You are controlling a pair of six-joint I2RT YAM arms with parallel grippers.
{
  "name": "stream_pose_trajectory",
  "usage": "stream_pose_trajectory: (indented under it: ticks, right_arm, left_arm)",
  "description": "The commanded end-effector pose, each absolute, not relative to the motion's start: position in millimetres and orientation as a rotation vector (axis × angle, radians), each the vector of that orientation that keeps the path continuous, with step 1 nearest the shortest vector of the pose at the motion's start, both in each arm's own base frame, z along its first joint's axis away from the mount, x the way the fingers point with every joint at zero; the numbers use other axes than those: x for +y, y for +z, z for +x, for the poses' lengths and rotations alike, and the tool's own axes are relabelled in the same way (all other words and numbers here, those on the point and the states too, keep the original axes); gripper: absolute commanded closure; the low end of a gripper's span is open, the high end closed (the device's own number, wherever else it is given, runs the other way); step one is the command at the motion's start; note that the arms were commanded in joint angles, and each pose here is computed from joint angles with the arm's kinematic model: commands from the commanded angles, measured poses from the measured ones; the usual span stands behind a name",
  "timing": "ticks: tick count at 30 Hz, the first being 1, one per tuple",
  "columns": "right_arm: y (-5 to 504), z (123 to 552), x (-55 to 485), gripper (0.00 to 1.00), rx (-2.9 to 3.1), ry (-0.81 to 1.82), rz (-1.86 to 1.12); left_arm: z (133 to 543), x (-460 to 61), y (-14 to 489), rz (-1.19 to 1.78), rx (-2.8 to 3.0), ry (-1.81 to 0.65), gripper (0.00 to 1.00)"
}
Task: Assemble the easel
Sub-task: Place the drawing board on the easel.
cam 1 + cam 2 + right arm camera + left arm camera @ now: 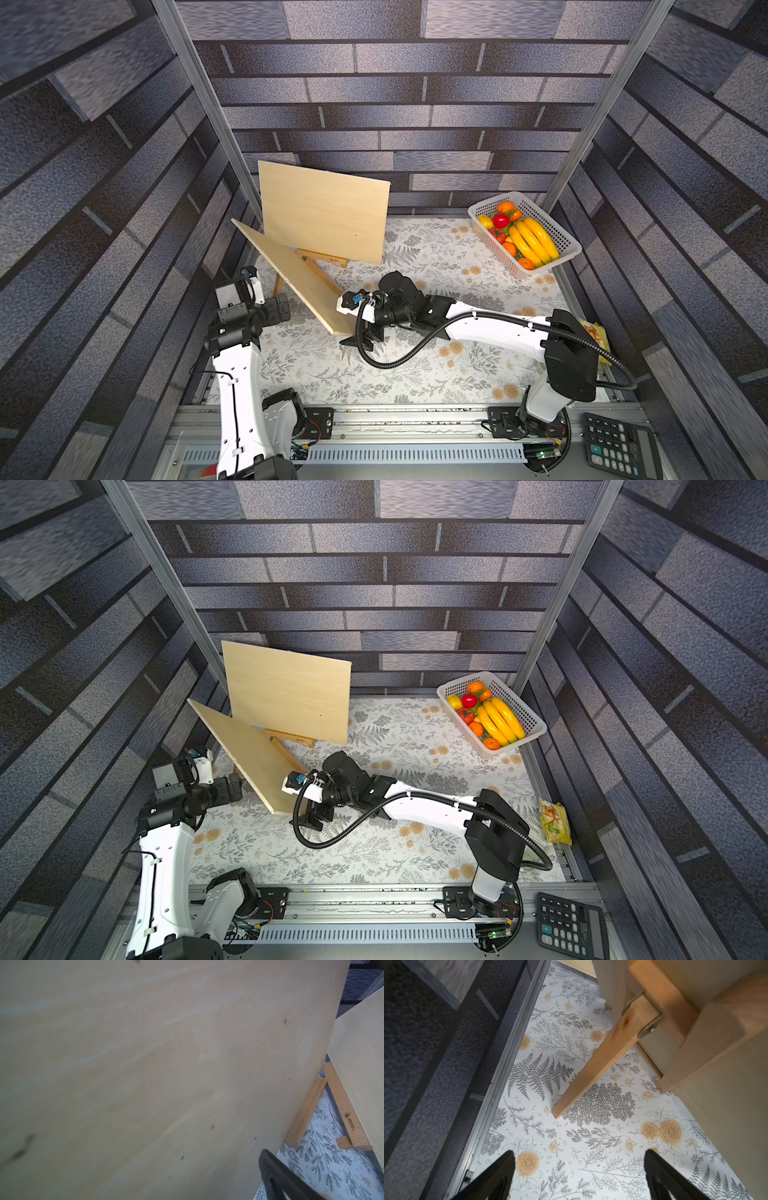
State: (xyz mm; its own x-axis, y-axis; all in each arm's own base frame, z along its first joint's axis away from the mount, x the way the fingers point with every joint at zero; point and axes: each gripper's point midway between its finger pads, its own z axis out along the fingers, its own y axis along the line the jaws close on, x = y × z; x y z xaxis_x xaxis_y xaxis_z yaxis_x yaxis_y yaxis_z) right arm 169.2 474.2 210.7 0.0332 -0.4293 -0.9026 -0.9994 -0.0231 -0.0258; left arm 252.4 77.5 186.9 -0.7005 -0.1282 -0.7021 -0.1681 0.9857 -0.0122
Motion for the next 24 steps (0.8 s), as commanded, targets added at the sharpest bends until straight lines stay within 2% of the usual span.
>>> stream_pose_trajectory:
  ticks: [1, 6, 10, 15, 24]
  right_arm:
    - [230.5, 173.0, 469.0, 0.04, 1.459, 0.983, -1.503]
    - [228.6, 175.2, 470.1, 0.04, 1.462, 1.004, -1.482]
    - [225.6, 174.1, 471.4, 0.04, 1.470, 1.023, -1.478]
    - [223.5, 174.1, 472.5, 0.04, 1.473, 1.034, -1.482]
    - [215.4, 172.3, 470.1, 0.04, 1.491, 1.039, -1.502]
  left_arm:
    - [277.9, 79.5, 199.0, -0.044, 2.212, 0.075, 0.02]
    - [282.1, 80.6, 176.7, 0.015, 2.211, 0.084, 0.03]
    - [283.9, 93.8, 168.3, -0.007, 2.207, 0.177, 0.11]
    - [292.7, 109.0, 162.9, 0.027, 2.206, 0.376, 0.10]
    - [315.5, 119.6, 154.4, 0.027, 2.197, 0.474, 0.14]
